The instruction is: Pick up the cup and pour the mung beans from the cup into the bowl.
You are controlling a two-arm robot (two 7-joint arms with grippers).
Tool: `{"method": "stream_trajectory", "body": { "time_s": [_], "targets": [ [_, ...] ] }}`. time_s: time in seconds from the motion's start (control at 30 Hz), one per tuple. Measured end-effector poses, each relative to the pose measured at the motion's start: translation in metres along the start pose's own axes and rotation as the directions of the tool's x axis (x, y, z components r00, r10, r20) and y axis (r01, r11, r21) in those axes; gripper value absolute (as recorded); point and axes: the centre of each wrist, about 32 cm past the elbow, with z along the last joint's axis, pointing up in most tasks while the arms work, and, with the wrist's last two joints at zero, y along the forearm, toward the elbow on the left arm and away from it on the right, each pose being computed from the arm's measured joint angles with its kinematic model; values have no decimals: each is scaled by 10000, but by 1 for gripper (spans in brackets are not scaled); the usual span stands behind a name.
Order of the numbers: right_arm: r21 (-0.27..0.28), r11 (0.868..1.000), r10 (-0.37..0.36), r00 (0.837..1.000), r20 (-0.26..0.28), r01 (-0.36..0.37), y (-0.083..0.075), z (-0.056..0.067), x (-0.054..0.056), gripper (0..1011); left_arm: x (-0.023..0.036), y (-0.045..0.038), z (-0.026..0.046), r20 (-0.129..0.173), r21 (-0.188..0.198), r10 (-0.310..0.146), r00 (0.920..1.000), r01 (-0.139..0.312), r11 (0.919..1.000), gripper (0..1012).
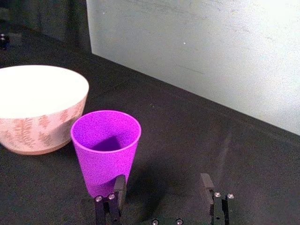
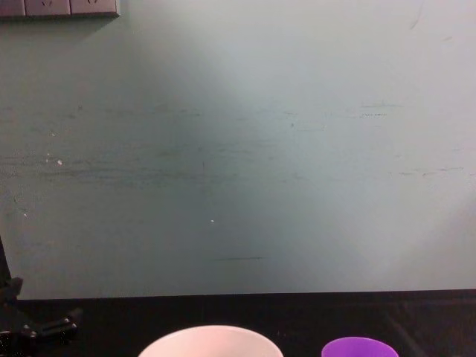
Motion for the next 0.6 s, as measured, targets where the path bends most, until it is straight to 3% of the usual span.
{"method": "stream_trajectory", "body": {
  "time_s": [0.27, 0.6],
  "targets": [
    [-294, 9996, 25, 10000, -2, -25, -152, 16, -32, 1003, 0, 0, 0, 0, -1, 0, 10000, 0, 10000, 1000],
    [-270, 9990, 364, 9993, -50, -365, -258, 89, -79, 1003, 0, 0, 0, 0, 0, 0, 10000, 0, 10000, 1000]
  ]
}}
